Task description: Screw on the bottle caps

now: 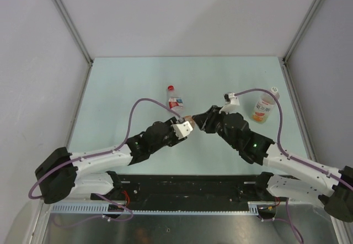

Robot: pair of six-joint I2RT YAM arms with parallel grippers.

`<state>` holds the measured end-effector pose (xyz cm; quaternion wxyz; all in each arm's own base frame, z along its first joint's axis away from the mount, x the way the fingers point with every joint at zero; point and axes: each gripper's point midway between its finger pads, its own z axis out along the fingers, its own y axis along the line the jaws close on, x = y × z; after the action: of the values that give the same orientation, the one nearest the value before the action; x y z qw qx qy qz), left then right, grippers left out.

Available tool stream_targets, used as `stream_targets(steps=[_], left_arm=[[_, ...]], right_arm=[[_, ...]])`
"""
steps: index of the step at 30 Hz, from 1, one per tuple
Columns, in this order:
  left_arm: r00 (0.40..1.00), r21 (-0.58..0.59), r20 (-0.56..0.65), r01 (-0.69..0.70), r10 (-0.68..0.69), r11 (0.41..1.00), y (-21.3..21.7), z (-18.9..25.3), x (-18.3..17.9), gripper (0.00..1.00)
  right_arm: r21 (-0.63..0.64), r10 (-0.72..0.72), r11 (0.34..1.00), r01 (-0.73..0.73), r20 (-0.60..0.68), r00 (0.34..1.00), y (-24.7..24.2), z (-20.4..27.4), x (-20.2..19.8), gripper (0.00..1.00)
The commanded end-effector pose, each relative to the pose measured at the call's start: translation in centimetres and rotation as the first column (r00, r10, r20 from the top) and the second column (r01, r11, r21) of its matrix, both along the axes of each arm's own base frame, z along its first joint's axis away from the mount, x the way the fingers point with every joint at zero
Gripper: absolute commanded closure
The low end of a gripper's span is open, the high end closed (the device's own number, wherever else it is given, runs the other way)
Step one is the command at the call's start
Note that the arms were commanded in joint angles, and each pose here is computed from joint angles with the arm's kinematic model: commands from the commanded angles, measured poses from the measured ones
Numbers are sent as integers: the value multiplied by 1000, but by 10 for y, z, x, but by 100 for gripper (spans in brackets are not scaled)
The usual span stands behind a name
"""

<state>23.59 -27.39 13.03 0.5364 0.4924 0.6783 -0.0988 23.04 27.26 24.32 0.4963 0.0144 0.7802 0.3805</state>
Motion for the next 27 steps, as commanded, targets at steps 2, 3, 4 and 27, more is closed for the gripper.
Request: stream_targets(steps=[2,3,4,27], left_arm=[[977,-264,187,-49,101,963,-33,83,19,100],[975,-264,188,-67,119,962,-33,81,20,100],[973,-265,188,-84,137,961,-33,79,22,100],[995,-393,-81,-87,60,915,-24,40,-26,100]], right_arm=[[140,-302,931,338,-229,925,-14,-27,28,100],[150,-318,921,359,-241,917,-15,-29,31,100],[162,-337,910,382,-248,908,-16,-29,33,100],[109,-119,989,104,139,983,-39,91,13,4]])
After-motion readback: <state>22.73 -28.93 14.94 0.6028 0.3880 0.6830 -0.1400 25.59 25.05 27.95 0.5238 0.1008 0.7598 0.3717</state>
